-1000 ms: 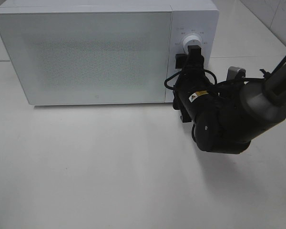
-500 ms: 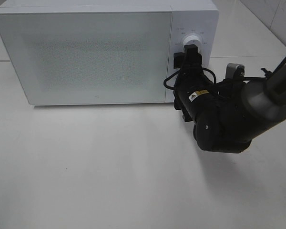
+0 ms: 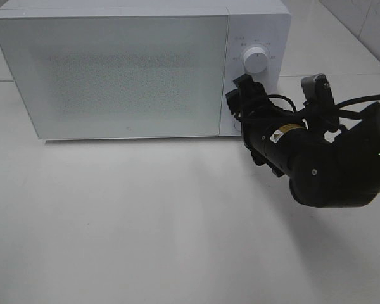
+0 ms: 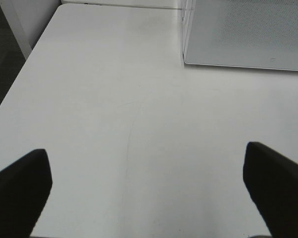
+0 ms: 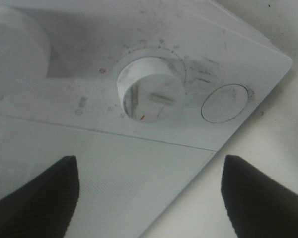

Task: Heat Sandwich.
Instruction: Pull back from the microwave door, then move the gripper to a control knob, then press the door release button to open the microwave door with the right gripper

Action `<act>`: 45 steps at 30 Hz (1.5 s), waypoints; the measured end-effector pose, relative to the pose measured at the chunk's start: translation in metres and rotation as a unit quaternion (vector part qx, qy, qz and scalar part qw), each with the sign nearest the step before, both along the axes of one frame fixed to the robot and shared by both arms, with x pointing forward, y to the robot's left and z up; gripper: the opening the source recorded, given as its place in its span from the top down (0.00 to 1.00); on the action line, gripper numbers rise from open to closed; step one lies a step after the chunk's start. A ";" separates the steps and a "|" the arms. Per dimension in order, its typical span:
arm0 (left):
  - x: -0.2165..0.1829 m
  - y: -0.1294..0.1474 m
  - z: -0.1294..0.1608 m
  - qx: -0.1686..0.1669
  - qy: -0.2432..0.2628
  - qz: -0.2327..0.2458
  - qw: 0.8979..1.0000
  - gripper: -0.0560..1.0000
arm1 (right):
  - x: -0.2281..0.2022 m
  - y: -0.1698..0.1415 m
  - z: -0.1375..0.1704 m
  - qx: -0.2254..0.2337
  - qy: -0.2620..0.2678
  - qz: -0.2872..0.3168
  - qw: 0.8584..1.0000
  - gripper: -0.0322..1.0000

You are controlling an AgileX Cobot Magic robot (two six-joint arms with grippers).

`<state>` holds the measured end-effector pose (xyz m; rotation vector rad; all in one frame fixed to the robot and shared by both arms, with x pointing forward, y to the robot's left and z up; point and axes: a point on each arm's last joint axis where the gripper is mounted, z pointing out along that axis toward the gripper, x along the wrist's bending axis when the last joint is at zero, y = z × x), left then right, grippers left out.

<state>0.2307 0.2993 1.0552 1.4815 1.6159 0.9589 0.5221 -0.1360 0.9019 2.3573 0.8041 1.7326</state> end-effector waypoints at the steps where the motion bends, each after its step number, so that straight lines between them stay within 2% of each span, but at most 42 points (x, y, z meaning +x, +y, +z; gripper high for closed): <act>1: 0.000 0.000 0.000 0.000 0.000 0.000 1.000 0.01 | -0.005 0.000 0.004 -0.032 0.003 0.027 0.999 0.22; 2: 0.000 0.000 0.000 0.000 0.000 0.000 1.000 0.01 | -0.005 0.000 0.004 -0.032 0.003 0.027 0.999 0.22; 5: 0.000 0.000 0.000 0.000 0.000 0.000 1.000 0.01 | -0.011 0.001 0.011 -0.083 0.012 0.074 0.994 0.22; 6: 0.000 0.000 0.000 0.000 0.000 0.000 1.000 0.01 | -0.013 0.000 0.016 -0.122 0.019 0.107 0.987 0.22; 8: 0.000 0.000 0.000 0.000 0.000 0.000 1.000 0.01 | -0.014 -0.002 0.018 -0.138 0.024 0.123 0.982 0.22; 10: 0.000 0.000 0.000 0.000 0.000 0.000 1.000 0.01 | -0.015 -0.008 0.022 -0.175 0.035 0.151 0.972 0.22; 11: 0.000 0.000 0.000 0.000 0.000 0.000 1.000 0.01 | -0.016 -0.014 0.026 -0.208 0.042 0.179 0.961 0.22; 12: 0.000 0.000 0.000 0.000 0.000 0.000 1.000 0.01 | -0.016 -0.014 0.026 -0.208 0.042 0.179 0.961 0.22; 14: 0.000 0.000 0.000 0.000 0.000 0.000 1.000 0.01 | -0.018 -0.021 0.031 -0.239 0.050 0.203 0.948 0.22; 16: 0.000 0.000 0.000 0.000 0.000 0.000 1.000 0.01 | -0.023 -0.030 0.036 -0.288 0.070 0.242 0.924 0.22; 17: 0.000 0.000 0.000 0.000 0.000 0.000 1.000 0.01 | -0.023 -0.030 0.036 -0.288 0.070 0.242 0.924 0.22; 19: 0.000 0.000 0.000 0.000 0.000 0.000 1.000 0.01 | -0.028 -0.035 0.038 -0.321 0.086 0.270 0.903 0.22; 20: 0.000 0.000 0.000 0.000 0.000 0.000 1.000 0.01 | -0.034 -0.039 0.042 -0.351 0.095 0.295 0.884 0.22; 21: 0.000 0.000 0.000 0.000 0.000 0.000 1.000 0.01 | -0.034 -0.039 0.042 -0.351 0.095 0.295 0.884 0.22; 23: 0.000 0.000 0.000 0.000 0.000 0.000 1.000 0.01 | -0.040 -0.042 0.046 -0.383 0.103 0.320 0.860 0.22; 24: 0.000 0.000 0.000 0.000 0.000 0.000 1.000 0.01 | -0.046 -0.046 0.050 -0.409 0.111 0.339 0.840 0.22; 26: 0.000 0.000 0.000 0.000 0.000 0.000 1.000 0.01 | -0.052 -0.050 0.054 -0.431 0.125 0.354 0.820 0.22; 27: 0.000 0.000 0.000 0.000 0.000 0.000 1.000 0.01 | -0.052 -0.050 0.054 -0.431 0.125 0.354 0.820 0.22; 28: 0.000 0.000 0.000 0.000 0.000 0.000 1.000 0.01 | -0.055 -0.053 0.056 -0.441 0.131 0.361 0.811 0.22; 29: 0.000 0.000 0.000 0.000 0.000 0.000 1.000 0.01 | -0.061 -0.057 0.061 -0.459 0.142 0.372 0.795 0.22; 30: 0.000 0.000 0.000 0.000 0.000 0.000 1.000 0.01 | -0.064 -0.059 0.063 -0.467 0.146 0.377 0.787 0.22; 31: 0.000 0.000 0.000 0.000 0.000 0.000 1.000 0.01 | -0.064 -0.059 0.063 -0.467 0.146 0.377 0.787 0.22; 34: 0.000 0.000 0.000 0.000 0.000 0.000 1.000 0.01 | -0.076 -0.067 0.076 -0.479 0.162 0.382 0.773 0.22; 38: 0.000 0.000 0.000 0.000 0.000 0.000 1.000 0.01 | -0.086 -0.073 0.089 -0.482 0.160 0.378 0.774 0.22; 45: 0.000 0.000 0.000 0.000 0.000 0.000 1.000 0.01 | -0.121 -0.093 0.122 -0.508 0.151 0.381 0.758 0.22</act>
